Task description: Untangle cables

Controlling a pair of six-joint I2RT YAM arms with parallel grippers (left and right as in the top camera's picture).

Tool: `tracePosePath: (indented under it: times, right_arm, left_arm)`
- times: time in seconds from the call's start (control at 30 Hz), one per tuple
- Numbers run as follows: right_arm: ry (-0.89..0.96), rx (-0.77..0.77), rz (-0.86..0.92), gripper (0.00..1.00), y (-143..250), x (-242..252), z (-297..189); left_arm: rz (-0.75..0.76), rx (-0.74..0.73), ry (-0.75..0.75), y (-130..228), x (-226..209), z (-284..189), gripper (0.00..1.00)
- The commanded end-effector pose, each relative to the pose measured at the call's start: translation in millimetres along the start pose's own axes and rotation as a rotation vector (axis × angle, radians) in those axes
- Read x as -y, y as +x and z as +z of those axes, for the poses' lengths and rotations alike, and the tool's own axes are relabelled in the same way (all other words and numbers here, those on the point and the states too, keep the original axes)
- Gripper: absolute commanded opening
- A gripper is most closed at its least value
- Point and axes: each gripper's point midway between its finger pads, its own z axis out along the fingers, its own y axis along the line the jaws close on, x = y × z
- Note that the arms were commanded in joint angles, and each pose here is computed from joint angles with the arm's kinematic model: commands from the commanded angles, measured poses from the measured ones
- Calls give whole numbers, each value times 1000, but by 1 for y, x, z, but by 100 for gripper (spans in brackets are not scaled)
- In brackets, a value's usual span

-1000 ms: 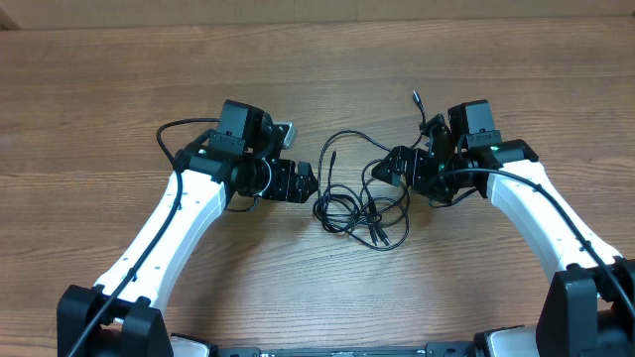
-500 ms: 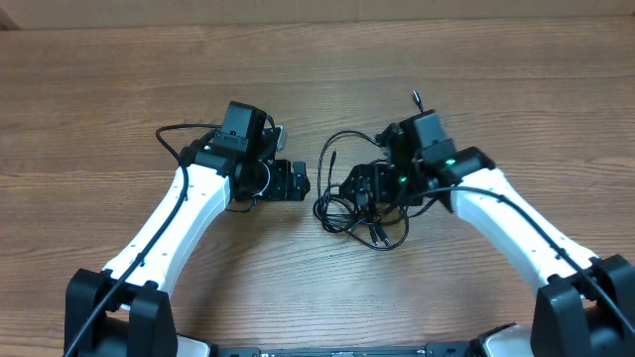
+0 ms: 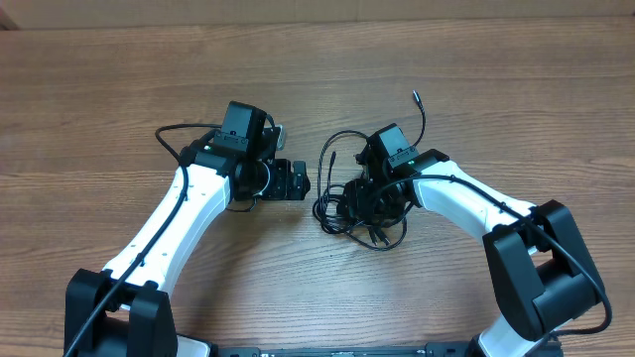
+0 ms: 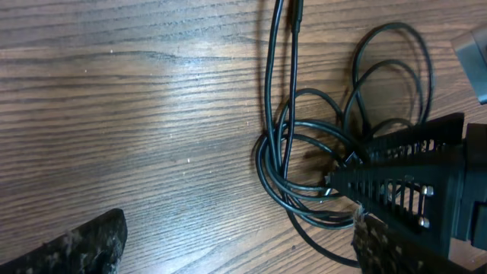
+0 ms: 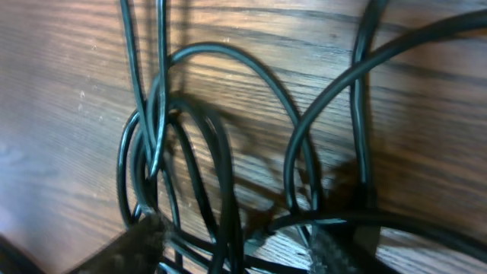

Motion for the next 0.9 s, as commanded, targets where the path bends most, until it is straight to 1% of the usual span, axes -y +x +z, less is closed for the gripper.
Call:
tracePosePath:
  times: [0.0,0.07,0.13,0.2,0.23,0.3,0.37,0.43,0.53,0.63,0.77,0.87]
  right_arm:
    - [-29,-12,-1,50,3,-5,0]
    - [-28,-13,-1,40,3,-5,0]
    - [-25,-14,-1,34,4,-4,0]
    - [-23,-16,-7,31,4,-4,0]
    - [-23,-17,-8,28,4,-4,1]
    - [-22,-19,-12,18,5,-6,1]
    - [-17,-20,-16,4,6,-6,2]
    - [-24,-25,-11,4,8,-9,3]
    - [-84,-49,-1,4,11,-19,1]
    - [-105,-40,4,4,6,-22,-6]
    - [-124,23,3,4,-11,-29,-31]
    - [-157,108,-47,4,-26,-43,-63]
  left_arm:
    - [-1,17,-6,-6,0,-1,95]
    - [-1,18,-5,-6,0,-1,96]
    - [-1,19,-5,-6,0,0,95]
    - [0,23,-3,-7,0,0,96]
    - [1,24,-3,-8,0,0,96]
    - [1,24,-3,-8,0,0,96]
    - [1,24,-4,-8,0,0,97]
    - [1,24,-3,-8,0,-1,97]
    - [0,19,4,-7,2,-1,96]
    - [0,8,37,-5,7,-1,96]
    - [0,-18,133,0,23,-2,94]
    - [2,-33,195,2,34,-4,91]
